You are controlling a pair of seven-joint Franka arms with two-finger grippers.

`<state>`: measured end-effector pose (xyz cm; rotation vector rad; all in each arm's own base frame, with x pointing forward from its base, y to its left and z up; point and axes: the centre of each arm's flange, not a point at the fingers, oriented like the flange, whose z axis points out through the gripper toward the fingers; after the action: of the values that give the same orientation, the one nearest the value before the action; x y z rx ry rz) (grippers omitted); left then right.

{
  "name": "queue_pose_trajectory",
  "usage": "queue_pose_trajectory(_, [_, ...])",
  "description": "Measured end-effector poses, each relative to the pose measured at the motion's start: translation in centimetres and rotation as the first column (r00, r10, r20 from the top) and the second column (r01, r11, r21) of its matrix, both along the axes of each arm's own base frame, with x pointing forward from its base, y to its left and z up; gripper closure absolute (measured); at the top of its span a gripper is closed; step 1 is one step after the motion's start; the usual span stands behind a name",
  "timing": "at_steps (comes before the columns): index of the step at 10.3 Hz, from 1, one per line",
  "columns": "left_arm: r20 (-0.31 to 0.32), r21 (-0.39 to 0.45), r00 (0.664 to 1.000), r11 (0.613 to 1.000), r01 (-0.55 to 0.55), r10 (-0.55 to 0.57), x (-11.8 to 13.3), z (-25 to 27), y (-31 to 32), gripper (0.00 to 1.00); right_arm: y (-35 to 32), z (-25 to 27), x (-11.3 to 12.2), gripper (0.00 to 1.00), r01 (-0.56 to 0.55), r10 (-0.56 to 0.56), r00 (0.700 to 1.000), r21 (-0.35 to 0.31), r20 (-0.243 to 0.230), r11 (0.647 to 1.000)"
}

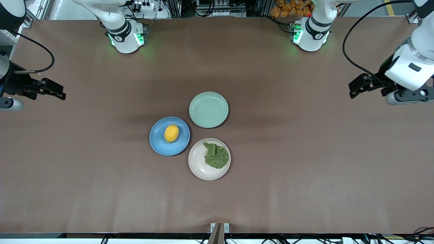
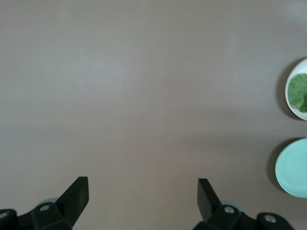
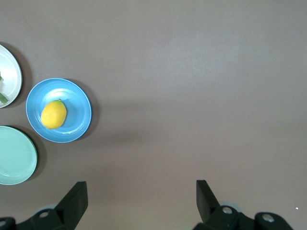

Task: Pick lemon and lettuce from blue and beige plates
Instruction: 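Reach the right gripper to the lemon while the left gripper reaches the lettuce, then close the right gripper on the lemon while the left gripper grasps the lettuce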

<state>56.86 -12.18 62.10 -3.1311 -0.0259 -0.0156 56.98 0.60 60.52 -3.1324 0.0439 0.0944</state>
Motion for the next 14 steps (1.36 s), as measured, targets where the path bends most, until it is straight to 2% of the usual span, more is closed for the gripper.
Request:
queue_pose_trajectory(2, [0.042,-0.030,0.998,0.999,0.039,-0.037,1.3,-2.8,-6.4,0.00,0.7,-0.4,0.8,0.00,0.009,-0.010,1.000,0.029,0.030,1.000])
queue_pose_trajectory(3, [0.083,-0.055,0.995,0.996,0.064,-0.059,2.2,-4.7,-10.2,0.00,1.6,-1.3,1.7,0.00,0.028,-0.030,0.998,0.048,0.050,0.998])
queue_pose_trajectory(4, [0.129,-0.084,0.988,0.991,0.100,-0.089,3.0,-6.9,-14.1,0.00,3.0,-3.1,2.8,0.00,0.039,-0.042,0.998,0.061,0.051,0.997])
queue_pose_trajectory(7, [0.274,-0.197,0.958,0.970,0.145,-0.087,5.1,-15.0,-23.5,0.00,10.7,-12.5,6.4,0.00,0.126,-0.126,0.992,0.081,-0.003,0.989])
queue_pose_trajectory(10, [0.410,-0.281,0.908,0.935,0.216,-0.086,5.7,-23.9,-30.0,0.00,18.9,-22.7,7.5,0.00,0.204,-0.196,0.977,0.096,-0.084,0.974])
queue_pose_trajectory(12, [0.457,-0.294,0.883,0.918,0.265,-0.109,4.7,-30.6,-33.2,0.00,22.0,-27.7,6.8,0.00,0.246,-0.234,0.960,0.063,-0.151,0.967])
queue_pose_trajectory(14, [0.449,-0.283,0.881,0.912,0.298,-0.149,3.1,-36.9,-35.7,0.00,23.7,-32.0,6.7,0.00,0.288,-0.275,0.947,0.061,-0.169,0.956])
